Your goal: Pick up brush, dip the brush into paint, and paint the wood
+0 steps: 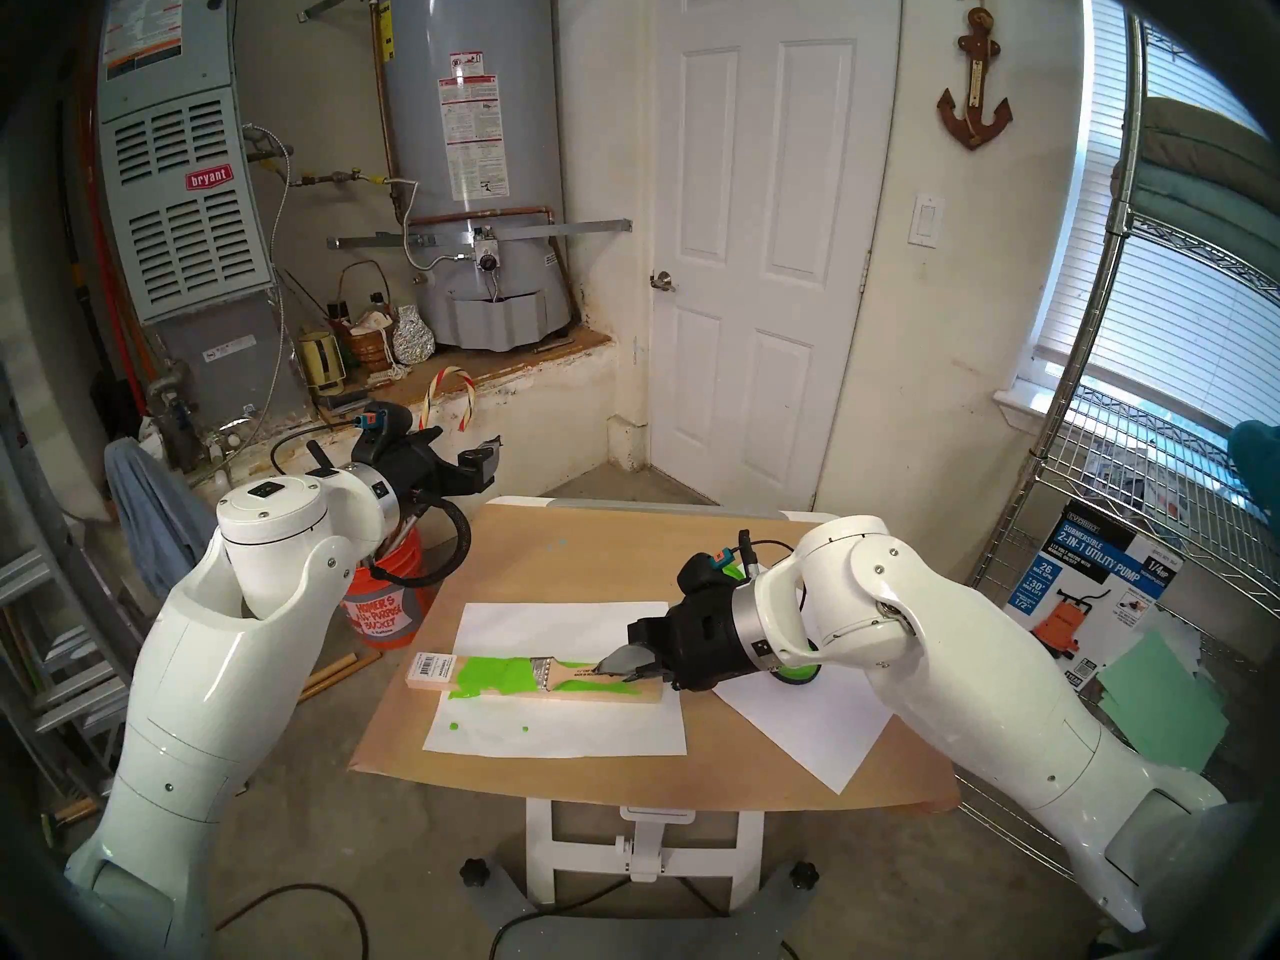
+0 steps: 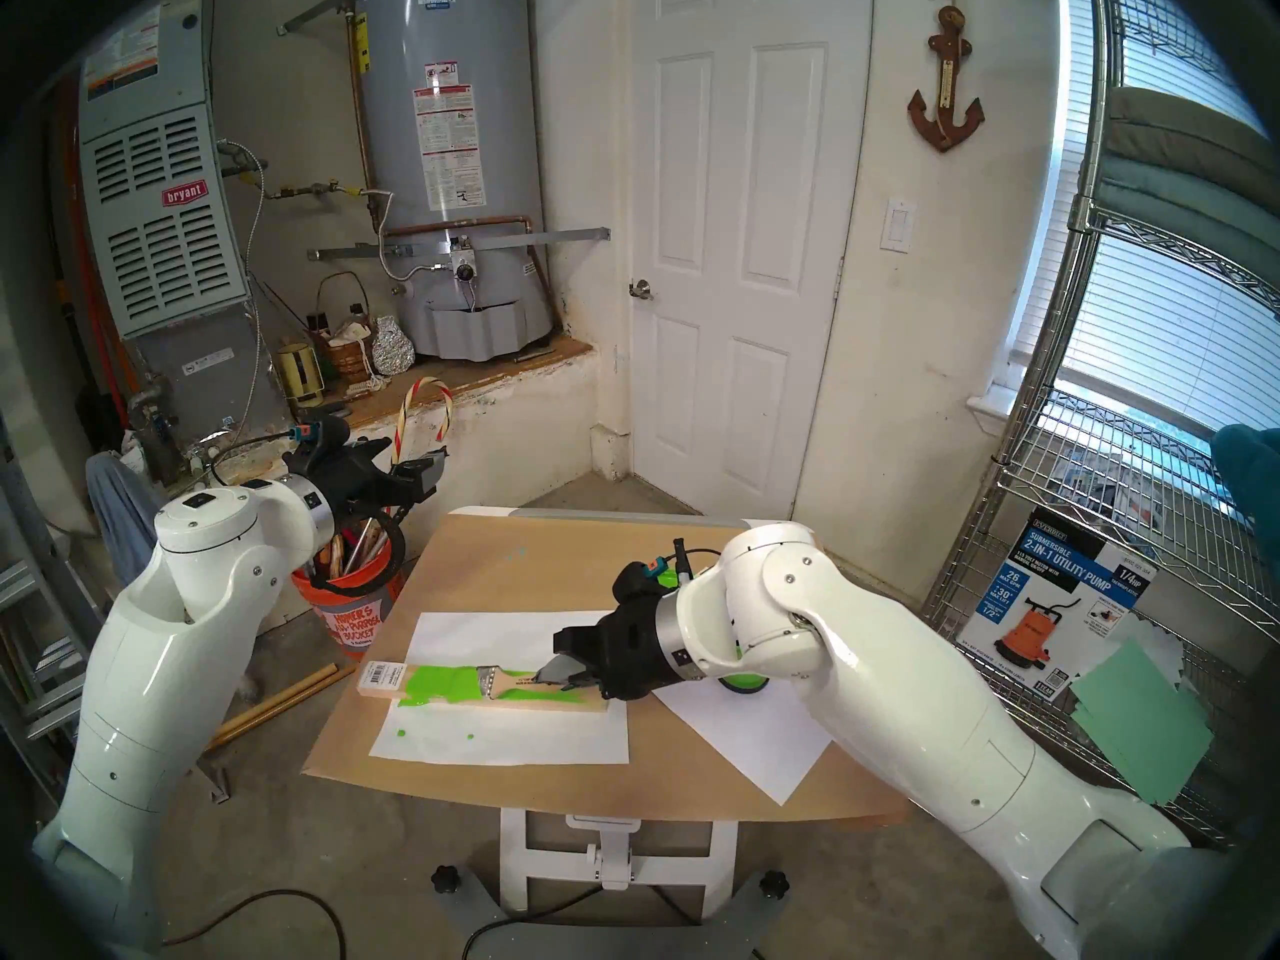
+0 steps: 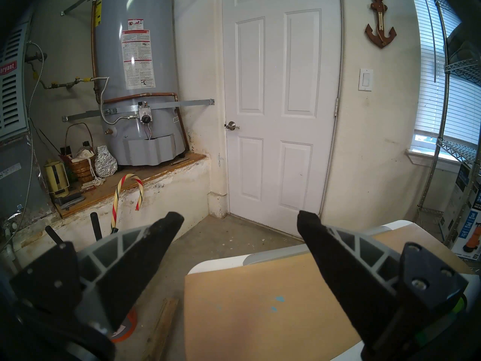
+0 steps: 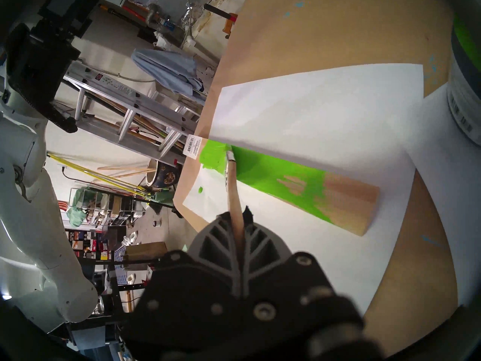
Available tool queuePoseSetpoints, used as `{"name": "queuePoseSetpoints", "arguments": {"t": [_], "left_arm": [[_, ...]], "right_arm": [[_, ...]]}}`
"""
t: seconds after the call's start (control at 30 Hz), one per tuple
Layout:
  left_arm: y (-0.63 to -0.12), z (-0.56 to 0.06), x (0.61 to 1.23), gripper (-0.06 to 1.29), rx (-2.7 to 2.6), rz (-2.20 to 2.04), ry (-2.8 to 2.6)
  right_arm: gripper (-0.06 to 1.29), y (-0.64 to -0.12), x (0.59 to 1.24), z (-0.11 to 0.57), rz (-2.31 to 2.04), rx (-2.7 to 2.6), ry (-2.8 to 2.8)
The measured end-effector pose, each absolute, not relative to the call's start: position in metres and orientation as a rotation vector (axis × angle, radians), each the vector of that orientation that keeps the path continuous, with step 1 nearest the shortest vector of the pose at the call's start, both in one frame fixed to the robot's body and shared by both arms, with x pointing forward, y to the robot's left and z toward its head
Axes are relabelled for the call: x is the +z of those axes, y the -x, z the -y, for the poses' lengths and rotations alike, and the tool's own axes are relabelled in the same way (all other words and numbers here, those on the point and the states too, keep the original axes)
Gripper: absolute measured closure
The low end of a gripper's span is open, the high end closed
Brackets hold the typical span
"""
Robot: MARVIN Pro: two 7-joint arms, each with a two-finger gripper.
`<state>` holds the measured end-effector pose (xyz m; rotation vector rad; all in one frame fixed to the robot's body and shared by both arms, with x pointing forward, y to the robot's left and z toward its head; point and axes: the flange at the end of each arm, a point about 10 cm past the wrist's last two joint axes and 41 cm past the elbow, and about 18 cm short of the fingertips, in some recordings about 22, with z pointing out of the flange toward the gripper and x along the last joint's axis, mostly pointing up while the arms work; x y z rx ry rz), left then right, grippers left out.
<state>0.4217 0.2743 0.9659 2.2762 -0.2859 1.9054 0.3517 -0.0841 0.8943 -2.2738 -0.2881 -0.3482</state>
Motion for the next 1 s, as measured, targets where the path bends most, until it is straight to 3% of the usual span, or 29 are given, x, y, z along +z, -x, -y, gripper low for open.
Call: {"name": "queuePoseSetpoints", "arguments": {"t": [1.0], "left_arm": [[-0.422,-0.274,0.966,-0.02,1.905,0.286,-2.276]], "right_arm": [[1.25,-0.347,0.895,0.118,0.274,-0.342,2.317]]}}
